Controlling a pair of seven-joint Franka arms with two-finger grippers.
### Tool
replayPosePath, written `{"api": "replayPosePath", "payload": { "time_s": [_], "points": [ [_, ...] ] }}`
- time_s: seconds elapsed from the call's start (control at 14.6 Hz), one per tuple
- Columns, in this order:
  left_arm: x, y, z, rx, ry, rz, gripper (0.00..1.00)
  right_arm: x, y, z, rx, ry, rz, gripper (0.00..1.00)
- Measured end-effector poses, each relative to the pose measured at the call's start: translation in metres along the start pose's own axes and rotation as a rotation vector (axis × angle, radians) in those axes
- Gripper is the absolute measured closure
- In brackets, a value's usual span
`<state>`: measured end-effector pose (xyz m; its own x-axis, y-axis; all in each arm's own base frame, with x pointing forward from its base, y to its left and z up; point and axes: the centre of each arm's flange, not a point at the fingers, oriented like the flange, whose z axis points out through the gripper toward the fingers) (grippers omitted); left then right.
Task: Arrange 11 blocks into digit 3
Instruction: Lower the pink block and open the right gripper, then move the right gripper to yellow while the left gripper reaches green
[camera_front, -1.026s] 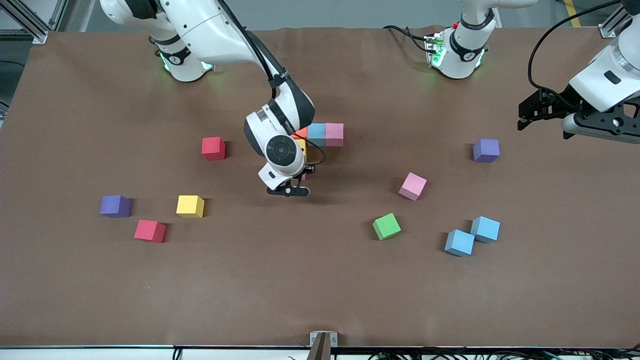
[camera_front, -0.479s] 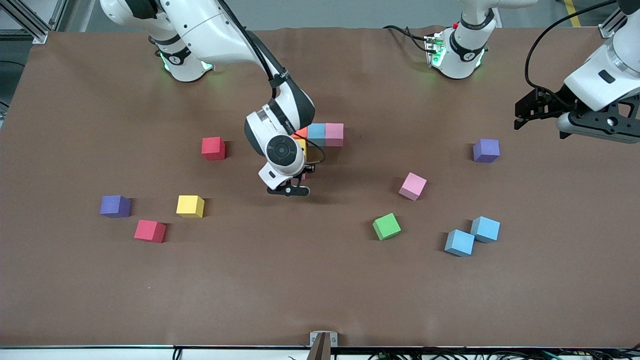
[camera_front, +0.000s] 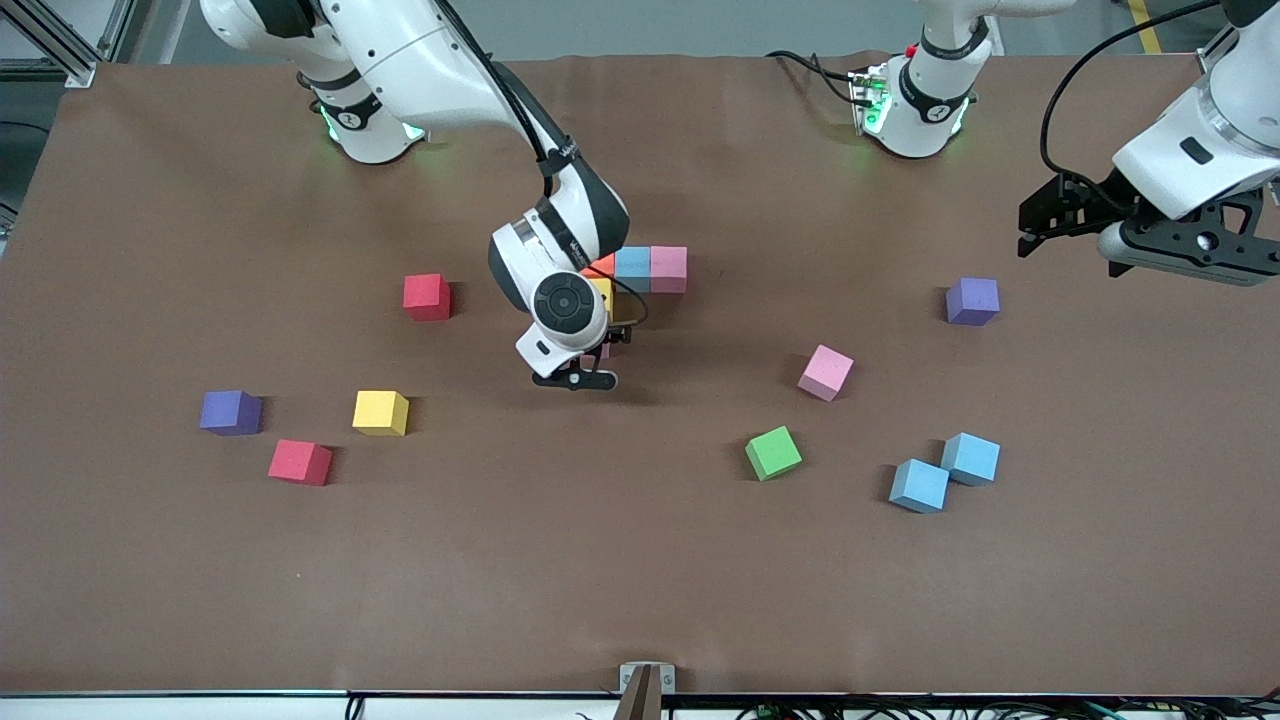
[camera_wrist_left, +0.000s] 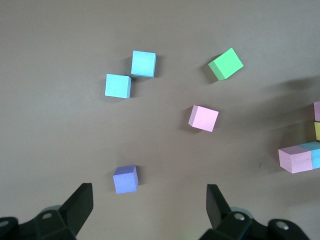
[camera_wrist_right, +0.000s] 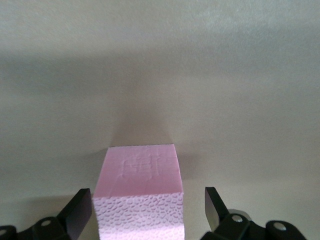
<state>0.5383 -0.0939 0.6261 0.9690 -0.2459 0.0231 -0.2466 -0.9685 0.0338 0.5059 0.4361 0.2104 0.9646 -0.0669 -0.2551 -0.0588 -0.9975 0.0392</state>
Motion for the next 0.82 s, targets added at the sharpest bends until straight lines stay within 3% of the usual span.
{"api": "replayPosePath", "payload": {
  "time_s": [0.21, 0.41, 0.62, 0.82],
  "points": [
    [0.000, 0.004, 0.000, 0.000, 0.000, 0.008, 0.00, 0.002, -0.002, -0.035, 0.028, 0.026, -0.002, 0.00],
    [0.000, 0.004, 0.000, 0.000, 0.000, 0.007, 0.00, 0.017, 0.024, -0.103, 0.062, 0.039, 0.038, 0.00],
    [0.000, 0.004, 0.000, 0.000, 0.000, 0.007, 0.00, 0.059, 0.093, -0.156, 0.105, 0.076, 0.152, 0.00],
    [0.000, 0.002, 0.000, 0.000, 0.000, 0.003, 0.00, 0.107, 0.185, -0.169, 0.114, 0.096, 0.303, 0.00]
  ]
}}
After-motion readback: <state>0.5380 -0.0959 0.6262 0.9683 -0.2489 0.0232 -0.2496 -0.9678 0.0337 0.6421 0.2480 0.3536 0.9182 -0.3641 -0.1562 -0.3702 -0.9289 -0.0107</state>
